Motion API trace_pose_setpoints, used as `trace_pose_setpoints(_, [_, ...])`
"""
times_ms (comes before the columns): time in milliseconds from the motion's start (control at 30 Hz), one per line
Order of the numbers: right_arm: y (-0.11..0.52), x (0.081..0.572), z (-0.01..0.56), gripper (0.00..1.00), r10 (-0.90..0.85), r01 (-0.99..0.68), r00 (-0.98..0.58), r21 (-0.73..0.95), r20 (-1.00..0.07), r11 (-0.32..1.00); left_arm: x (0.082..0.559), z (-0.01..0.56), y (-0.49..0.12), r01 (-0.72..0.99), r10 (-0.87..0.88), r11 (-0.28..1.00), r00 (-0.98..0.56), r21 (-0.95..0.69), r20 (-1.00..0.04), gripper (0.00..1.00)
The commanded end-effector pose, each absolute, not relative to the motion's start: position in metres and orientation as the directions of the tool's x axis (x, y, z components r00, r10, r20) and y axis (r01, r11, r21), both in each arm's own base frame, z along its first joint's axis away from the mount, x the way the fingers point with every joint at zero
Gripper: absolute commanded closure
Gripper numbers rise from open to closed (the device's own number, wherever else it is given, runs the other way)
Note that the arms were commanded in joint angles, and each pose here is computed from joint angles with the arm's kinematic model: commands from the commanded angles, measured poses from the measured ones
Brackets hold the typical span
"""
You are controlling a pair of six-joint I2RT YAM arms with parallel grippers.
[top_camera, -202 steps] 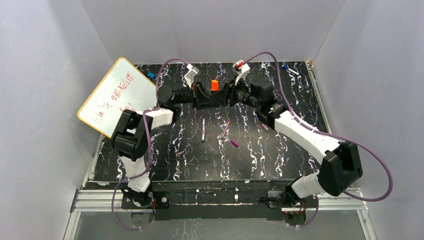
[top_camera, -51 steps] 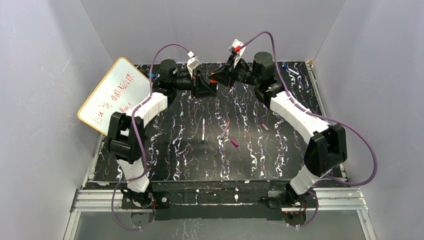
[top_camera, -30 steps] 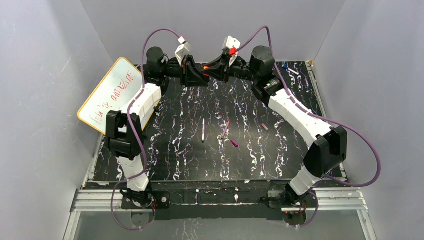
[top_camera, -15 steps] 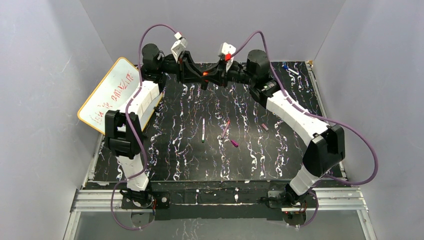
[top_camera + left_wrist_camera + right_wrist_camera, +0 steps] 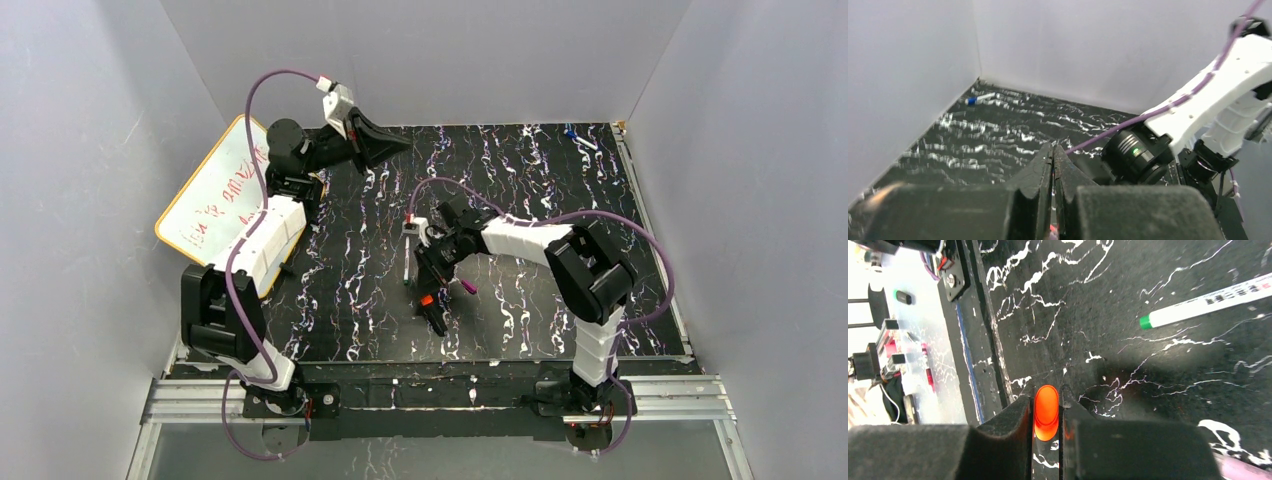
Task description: Insert the pens into the pen caps
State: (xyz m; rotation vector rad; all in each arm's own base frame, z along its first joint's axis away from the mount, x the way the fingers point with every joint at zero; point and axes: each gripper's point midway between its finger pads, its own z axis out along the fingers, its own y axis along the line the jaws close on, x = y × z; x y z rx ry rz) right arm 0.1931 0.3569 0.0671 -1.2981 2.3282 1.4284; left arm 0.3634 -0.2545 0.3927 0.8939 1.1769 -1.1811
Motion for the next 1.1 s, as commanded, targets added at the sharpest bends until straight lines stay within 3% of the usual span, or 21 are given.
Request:
trace_pose_setpoints(0, [0.364, 0.208, 0.111, 0.99, -0.527, -0.760, -0.598, 0.637, -0.604, 0.132, 0.394, 0.340, -0.240, 0.922, -0.111, 0.375, -0.059, -0.097, -0.992, 1.00])
trace_pose_setpoints(267, [0.365, 0.233, 0.121, 0.99, -0.463, -0.777, -0.609, 0.601, -0.644, 0.186, 0.400, 0.300, -0.225, 0.869, -0.011, 0.481, -0.124, -0.114, -0.992, 1.00])
trace_pose_setpoints(500, [0.344, 0.294, 0.153, 0.99, -0.304, -0.781, -0.612, 0.496, -0.730, 0.381, 0.404, 0.262, -0.202, 0.775, -0.080, 0.572, -0.272, -0.268, -0.959, 0.99])
trace_pose_setpoints(700, [0.301, 0.341, 0.155, 0.99, -0.258, -0.708, -0.677, 0.515, -0.689, 0.483, 0.406, 0.226, -0.191, 0.691, -0.057, 0.647, -0.379, -0.323, -0.924, 0.74])
trace_pose_setpoints(900, [0.253, 0.376, 0.120, 0.99, -0.279, -0.588, -0.789, 0.539, -0.548, 0.604, 0.402, 0.198, -0.184, 0.628, 0.002, 0.718, -0.435, -0.302, -0.900, 0.64])
trace_pose_setpoints(1067, [0.233, 0.399, 0.097, 0.99, -0.281, -0.543, -0.820, 0.523, -0.499, 0.657, 0.393, 0.173, -0.192, 0.599, 0.069, 0.751, -0.490, -0.279, -0.869, 0.58])
